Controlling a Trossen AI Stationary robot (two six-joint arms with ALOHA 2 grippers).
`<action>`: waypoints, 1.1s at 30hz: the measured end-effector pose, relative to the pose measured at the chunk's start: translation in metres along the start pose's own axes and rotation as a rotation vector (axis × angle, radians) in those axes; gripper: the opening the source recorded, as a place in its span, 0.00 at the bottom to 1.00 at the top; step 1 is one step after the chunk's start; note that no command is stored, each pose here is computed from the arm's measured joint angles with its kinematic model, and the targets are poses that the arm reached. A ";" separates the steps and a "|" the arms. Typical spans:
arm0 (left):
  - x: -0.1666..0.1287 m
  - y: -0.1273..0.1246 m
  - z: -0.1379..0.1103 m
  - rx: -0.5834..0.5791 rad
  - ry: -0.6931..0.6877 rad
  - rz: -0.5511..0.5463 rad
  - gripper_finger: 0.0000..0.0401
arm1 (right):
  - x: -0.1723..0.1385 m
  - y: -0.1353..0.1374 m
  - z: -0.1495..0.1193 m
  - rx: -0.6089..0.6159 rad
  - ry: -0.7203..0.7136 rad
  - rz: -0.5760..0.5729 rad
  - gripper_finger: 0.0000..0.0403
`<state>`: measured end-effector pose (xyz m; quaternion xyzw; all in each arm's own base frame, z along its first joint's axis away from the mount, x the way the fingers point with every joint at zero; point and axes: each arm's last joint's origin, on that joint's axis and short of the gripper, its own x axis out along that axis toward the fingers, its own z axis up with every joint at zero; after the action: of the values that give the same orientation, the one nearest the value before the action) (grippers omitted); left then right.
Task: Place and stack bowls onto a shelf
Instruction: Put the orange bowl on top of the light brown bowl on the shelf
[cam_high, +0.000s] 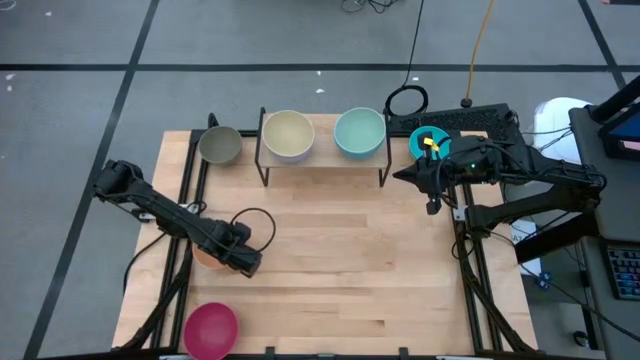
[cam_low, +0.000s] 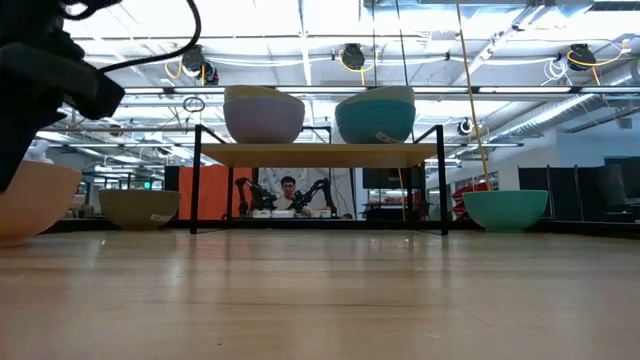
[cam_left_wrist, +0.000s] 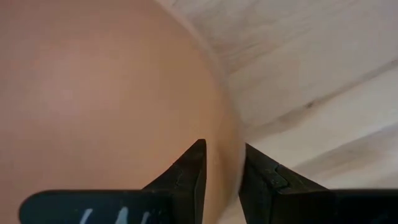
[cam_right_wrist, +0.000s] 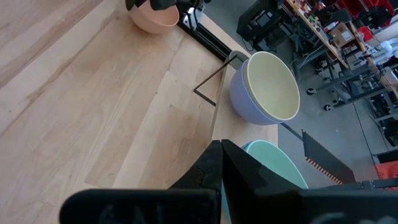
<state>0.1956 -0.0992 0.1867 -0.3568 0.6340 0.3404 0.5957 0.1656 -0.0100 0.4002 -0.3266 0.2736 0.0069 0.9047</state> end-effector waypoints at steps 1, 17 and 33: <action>0.001 0.001 0.000 0.008 -0.003 0.004 0.20 | 0.000 0.000 0.000 0.000 0.000 0.000 0.00; 0.010 0.011 0.001 -0.012 -0.023 0.071 0.02 | 0.000 0.000 0.001 0.001 -0.006 -0.005 0.00; -0.084 -0.008 0.015 0.181 -0.121 0.059 0.02 | 0.000 -0.002 0.003 0.005 -0.029 -0.023 0.00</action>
<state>0.2131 -0.0860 0.2698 -0.2615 0.6353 0.3198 0.6525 0.1674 -0.0101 0.4032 -0.3273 0.2568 0.0007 0.9093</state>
